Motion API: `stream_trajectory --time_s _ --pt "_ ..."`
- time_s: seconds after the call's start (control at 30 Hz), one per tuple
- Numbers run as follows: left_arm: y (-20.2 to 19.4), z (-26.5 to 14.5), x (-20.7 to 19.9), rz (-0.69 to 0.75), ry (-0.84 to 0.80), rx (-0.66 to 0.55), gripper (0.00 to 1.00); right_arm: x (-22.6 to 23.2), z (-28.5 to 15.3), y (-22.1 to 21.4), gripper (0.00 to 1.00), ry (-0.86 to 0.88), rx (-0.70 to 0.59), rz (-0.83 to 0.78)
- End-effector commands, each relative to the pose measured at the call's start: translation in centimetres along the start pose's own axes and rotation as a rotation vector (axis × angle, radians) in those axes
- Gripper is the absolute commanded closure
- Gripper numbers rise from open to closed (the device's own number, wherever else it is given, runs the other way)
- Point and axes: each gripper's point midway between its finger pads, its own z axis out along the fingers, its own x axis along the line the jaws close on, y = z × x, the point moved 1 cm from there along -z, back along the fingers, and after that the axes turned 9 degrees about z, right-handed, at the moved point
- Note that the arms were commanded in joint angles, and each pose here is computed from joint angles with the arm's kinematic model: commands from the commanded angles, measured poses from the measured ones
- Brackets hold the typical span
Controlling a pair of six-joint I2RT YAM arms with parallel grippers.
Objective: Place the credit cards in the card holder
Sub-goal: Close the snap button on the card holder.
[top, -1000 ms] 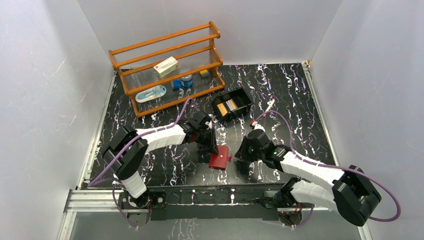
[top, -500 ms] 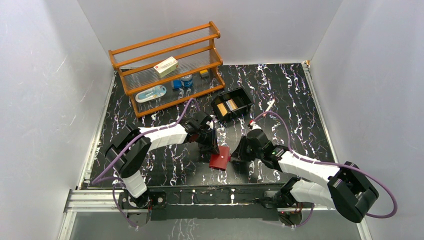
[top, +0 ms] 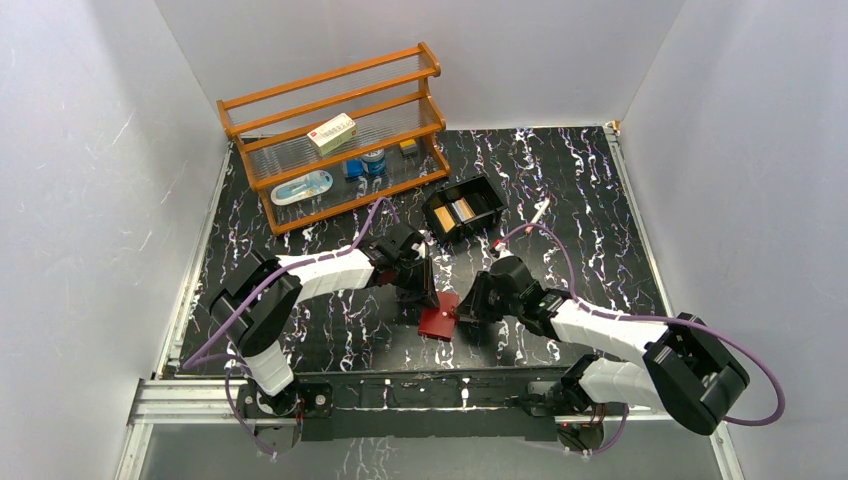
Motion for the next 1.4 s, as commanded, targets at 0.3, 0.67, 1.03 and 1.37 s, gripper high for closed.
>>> stream_trajectory --time_s 0.3,0.67,1.03,1.37 --pt "-1.5 -0.1 0.8 -0.02 0.024 0.04 0.75 2.3 0.4 0.8 0.76 0.082 -0.012 0.013" --pt "-1.6 0.2 1.2 -0.034 0.042 0.046 0.75 3.1 0.6 1.1 0.73 0.094 -0.009 0.012" --pt "-1.7 0.5 1.5 -0.053 0.067 0.06 0.75 3.6 0.5 1.4 0.73 0.102 -0.013 0.009" --pt "-1.8 0.6 1.6 -0.056 0.066 0.067 0.75 3.7 1.3 1.0 0.72 0.093 0.029 -0.008"
